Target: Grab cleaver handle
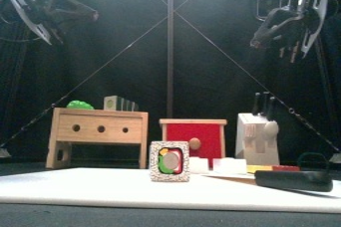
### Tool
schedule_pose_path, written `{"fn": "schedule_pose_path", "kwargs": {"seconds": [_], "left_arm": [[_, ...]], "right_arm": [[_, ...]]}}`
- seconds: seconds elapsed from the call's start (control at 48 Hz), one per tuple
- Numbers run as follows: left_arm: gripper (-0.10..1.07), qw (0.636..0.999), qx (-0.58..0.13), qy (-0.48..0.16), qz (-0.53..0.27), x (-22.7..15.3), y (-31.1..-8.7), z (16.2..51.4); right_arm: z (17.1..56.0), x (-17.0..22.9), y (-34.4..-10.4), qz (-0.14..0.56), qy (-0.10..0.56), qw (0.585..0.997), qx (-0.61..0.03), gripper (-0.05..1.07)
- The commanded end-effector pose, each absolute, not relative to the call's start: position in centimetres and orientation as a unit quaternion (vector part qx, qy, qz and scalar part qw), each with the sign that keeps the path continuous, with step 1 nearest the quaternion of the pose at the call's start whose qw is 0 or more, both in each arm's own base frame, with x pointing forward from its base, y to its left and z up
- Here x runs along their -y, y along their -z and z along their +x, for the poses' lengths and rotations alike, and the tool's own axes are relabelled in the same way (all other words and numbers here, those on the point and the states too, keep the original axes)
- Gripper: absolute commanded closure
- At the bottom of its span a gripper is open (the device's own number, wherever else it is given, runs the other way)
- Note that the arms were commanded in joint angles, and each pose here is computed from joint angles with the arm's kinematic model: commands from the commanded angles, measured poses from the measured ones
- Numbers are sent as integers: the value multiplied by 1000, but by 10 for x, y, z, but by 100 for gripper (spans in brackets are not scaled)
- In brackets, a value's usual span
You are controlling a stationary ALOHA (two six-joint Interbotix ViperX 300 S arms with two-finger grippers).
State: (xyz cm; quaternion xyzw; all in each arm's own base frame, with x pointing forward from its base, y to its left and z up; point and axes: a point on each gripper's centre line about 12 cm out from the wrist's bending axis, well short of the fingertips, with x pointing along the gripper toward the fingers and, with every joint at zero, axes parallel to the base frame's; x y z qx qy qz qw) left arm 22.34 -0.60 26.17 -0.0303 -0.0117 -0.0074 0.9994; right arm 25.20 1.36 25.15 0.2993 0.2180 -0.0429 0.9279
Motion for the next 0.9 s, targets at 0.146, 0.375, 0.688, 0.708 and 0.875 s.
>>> {"fn": "schedule_pose_path", "kwargs": {"seconds": [0.146, 0.375, 0.688, 0.708, 0.875], "left_arm": [[100, 999, 20, 4, -32, 5, -269, 230], [100, 999, 17, 3, -32, 4, -267, 229], [100, 998, 10, -26, -48, -7, -261, 227], [100, 998, 9, -28, -49, -8, -260, 227], [100, 998, 6, -39, -57, -12, -258, 226]], "right_arm": [[254, -13, -256, 338, 77, 898, -273, 87], [258, -12, -259, 344, 127, 865, -343, 86], [270, -37, -247, 372, 154, 833, -380, 86], [270, -39, -246, 372, 156, 831, -383, 86], [279, -59, -234, 381, 175, 815, -399, 86]]}}
